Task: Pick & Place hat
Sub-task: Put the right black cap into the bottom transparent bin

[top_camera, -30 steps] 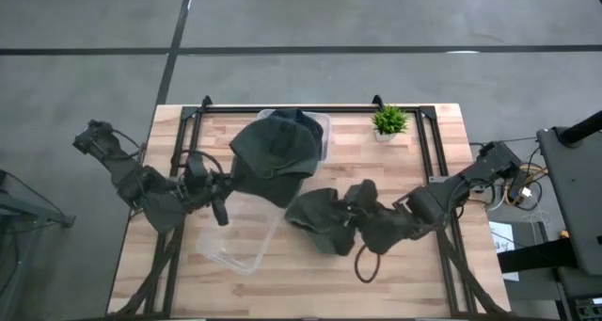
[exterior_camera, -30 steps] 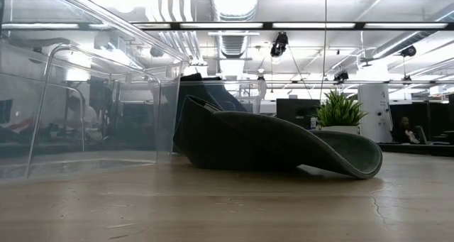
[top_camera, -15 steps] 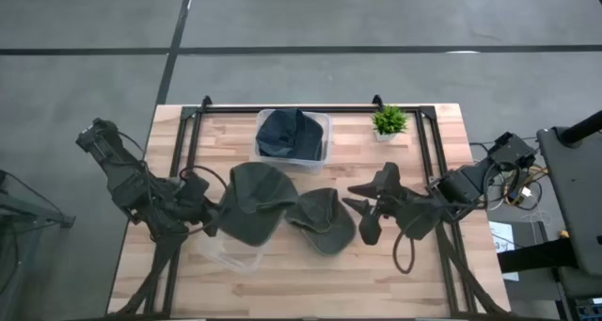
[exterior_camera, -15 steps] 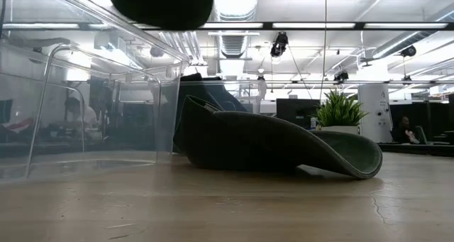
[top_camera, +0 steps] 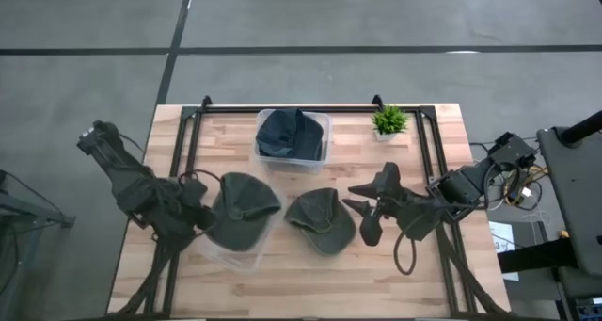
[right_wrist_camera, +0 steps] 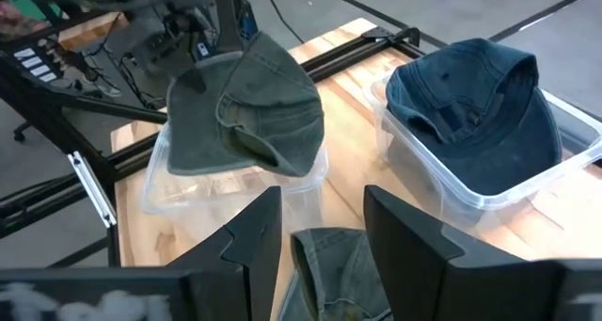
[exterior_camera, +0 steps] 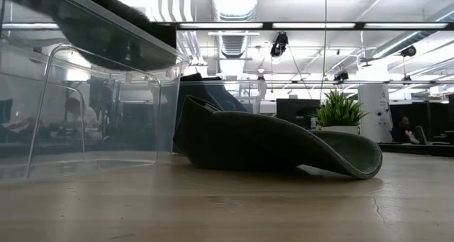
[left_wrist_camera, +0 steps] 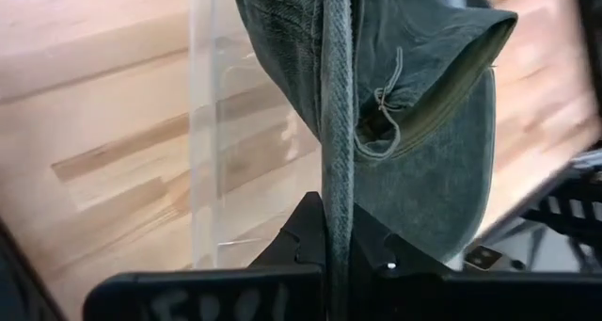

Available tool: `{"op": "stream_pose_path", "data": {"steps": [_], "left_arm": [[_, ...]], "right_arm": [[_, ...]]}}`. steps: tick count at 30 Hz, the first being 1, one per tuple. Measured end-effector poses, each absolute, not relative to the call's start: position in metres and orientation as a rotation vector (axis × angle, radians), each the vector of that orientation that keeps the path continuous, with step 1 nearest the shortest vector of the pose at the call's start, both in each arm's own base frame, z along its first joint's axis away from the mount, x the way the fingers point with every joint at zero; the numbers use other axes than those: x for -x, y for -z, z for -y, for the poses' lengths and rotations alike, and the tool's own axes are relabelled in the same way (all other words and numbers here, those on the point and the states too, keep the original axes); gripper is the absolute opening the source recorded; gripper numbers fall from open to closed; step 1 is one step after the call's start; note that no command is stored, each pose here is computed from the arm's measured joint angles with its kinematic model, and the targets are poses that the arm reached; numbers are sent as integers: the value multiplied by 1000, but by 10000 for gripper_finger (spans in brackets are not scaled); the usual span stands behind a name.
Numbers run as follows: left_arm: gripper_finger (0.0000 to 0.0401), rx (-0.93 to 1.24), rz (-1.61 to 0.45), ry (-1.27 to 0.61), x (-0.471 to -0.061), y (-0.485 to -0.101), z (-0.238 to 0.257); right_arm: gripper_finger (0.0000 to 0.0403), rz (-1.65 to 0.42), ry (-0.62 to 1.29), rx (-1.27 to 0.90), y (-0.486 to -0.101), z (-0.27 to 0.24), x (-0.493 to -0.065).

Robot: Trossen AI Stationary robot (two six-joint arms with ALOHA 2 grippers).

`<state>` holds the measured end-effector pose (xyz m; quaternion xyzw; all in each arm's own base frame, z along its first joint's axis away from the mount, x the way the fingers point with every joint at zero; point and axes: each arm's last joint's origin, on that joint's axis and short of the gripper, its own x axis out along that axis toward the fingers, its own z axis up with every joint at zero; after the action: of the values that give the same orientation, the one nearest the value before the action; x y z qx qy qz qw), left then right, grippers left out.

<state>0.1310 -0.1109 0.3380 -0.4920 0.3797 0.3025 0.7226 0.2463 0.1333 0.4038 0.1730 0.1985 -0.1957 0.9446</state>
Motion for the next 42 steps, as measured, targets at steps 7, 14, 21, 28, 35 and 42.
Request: {"op": "stream_pose_path", "data": {"steps": [7, 14, 21, 28, 35, 42], "left_arm": [[5, 1077, -957, -753, -146, -324, 117], [5, 1079, -1025, -712, -154, -322, 123], [5, 1074, -1024, -727, -157, -318, 121], [23, 1065, -1025, -743, -158, -310, 121], [40, 1063, -1010, -740, -159, -308, 121], [42, 1054, -981, -750, -159, -307, 120]], "right_arm": [[147, -397, 396, -359, -405, -134, -247], [150, -393, 394, -364, -405, -134, -247], [150, -392, 392, -366, -405, -134, -247], [144, -392, 390, -367, -405, -134, -247], [139, -392, 387, -369, -405, -134, -247], [146, -393, 387, -369, -405, -134, -247]]}}
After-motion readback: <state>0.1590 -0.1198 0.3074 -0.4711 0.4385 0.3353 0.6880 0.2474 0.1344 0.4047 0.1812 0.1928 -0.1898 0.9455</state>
